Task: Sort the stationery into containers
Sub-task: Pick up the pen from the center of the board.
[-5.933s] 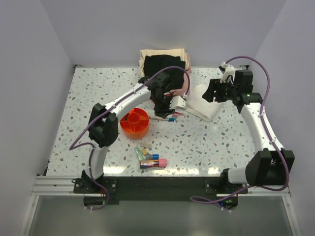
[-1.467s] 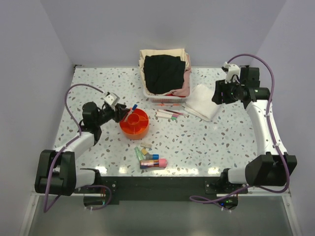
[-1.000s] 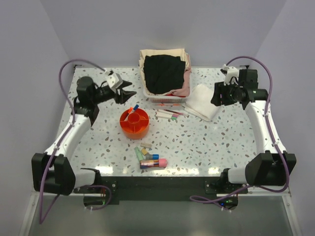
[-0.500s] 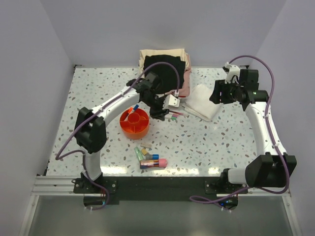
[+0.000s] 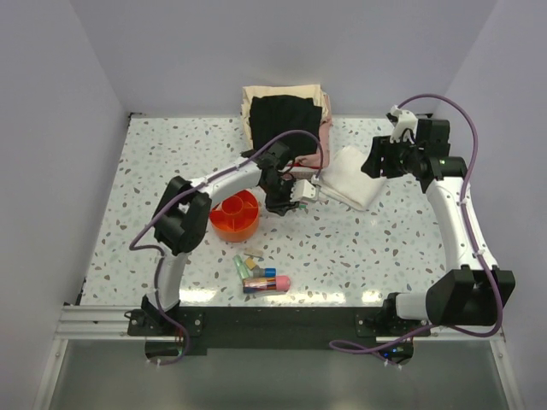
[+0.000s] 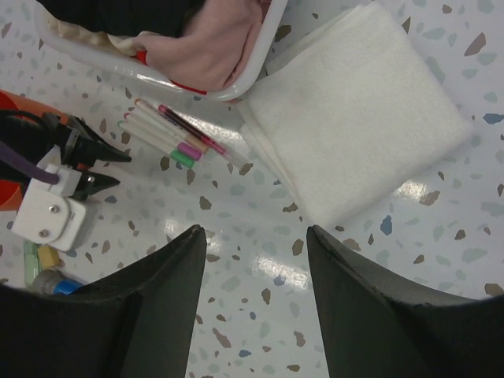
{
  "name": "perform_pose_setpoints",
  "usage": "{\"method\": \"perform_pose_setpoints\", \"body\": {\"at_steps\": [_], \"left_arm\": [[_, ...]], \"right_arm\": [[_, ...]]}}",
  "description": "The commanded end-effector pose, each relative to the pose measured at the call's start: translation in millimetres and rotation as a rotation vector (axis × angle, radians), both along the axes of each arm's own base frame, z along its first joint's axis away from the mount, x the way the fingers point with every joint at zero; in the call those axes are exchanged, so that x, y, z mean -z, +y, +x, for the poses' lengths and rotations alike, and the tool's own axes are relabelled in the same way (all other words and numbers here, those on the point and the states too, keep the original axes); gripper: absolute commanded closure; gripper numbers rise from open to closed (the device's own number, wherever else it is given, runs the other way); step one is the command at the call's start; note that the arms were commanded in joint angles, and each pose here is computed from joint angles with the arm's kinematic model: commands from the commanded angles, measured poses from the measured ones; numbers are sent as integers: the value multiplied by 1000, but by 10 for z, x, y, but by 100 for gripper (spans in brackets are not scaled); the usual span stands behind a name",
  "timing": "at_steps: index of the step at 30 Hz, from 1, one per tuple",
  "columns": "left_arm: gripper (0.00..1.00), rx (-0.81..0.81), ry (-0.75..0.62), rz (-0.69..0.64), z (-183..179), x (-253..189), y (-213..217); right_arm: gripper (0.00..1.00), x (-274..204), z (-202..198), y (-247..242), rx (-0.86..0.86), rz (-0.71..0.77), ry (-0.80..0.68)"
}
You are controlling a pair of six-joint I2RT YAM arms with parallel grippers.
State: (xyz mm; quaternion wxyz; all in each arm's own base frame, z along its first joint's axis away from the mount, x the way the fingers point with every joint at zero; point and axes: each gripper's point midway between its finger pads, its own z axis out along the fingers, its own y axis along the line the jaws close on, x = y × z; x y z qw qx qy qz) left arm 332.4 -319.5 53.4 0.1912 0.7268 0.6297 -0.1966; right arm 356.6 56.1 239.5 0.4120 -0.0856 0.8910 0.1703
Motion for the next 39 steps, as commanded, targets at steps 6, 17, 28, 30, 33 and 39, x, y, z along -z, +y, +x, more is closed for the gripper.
{"method": "perform_pose_setpoints", "body": {"at_steps": [6, 17, 28, 30, 33, 39], "left_arm": [[62, -26, -55, -19, 309, 68, -223], [62, -3, -62, -33, 354, 36, -276], [63, -8, -21, -12, 361, 270, -298], [64, -10, -14, -11, 346, 283, -293], [64, -18, 8, -7, 301, 354, -278], [69, -48, 66, 36, 157, 574, -230]], "right_arm": [[43, 34, 85, 26, -27, 8, -28], [43, 132, 80, -23, -12, -14, -11], [42, 130, 110, -36, -11, -22, -8], [42, 148, 106, -31, -13, -22, -4], [43, 166, 103, -31, -14, -23, 0], [43, 162, 101, -33, -18, -24, 3]]}}
